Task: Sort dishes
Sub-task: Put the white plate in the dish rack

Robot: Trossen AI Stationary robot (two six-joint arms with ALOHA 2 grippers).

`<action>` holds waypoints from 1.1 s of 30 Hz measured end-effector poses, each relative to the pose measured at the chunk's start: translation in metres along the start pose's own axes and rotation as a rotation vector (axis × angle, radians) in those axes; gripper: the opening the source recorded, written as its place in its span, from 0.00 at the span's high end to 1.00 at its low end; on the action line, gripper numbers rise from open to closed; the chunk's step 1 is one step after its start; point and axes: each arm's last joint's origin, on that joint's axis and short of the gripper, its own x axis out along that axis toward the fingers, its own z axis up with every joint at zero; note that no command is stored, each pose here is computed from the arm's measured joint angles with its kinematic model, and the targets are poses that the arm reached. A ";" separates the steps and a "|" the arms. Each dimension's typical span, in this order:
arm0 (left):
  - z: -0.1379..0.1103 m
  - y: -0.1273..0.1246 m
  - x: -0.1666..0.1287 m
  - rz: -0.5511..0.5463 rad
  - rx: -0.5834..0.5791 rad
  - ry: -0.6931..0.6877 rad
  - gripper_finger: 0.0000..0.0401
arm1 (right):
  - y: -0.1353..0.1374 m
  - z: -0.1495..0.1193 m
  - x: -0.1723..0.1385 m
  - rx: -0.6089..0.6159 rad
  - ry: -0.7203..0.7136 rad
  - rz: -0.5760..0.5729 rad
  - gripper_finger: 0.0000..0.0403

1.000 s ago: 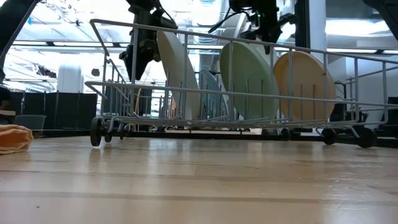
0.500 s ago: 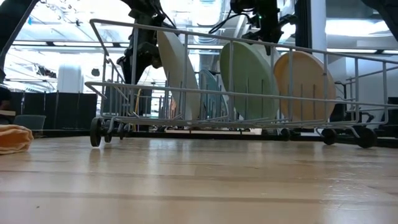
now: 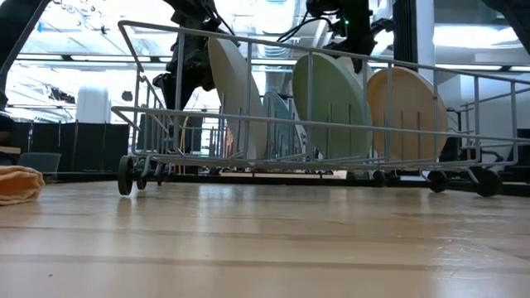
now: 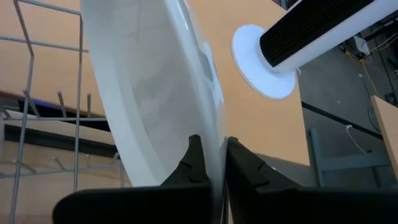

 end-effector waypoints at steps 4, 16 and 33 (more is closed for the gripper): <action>-0.001 -0.008 0.001 -0.028 0.010 0.006 0.56 | 0.002 0.000 0.001 0.005 0.003 -0.002 0.95; -0.007 -0.031 0.002 -0.067 0.078 0.018 0.56 | 0.007 0.000 0.005 0.017 0.013 -0.004 0.95; -0.009 -0.039 0.003 -0.062 0.116 0.019 0.56 | 0.029 -0.004 0.012 -0.015 0.055 0.021 0.95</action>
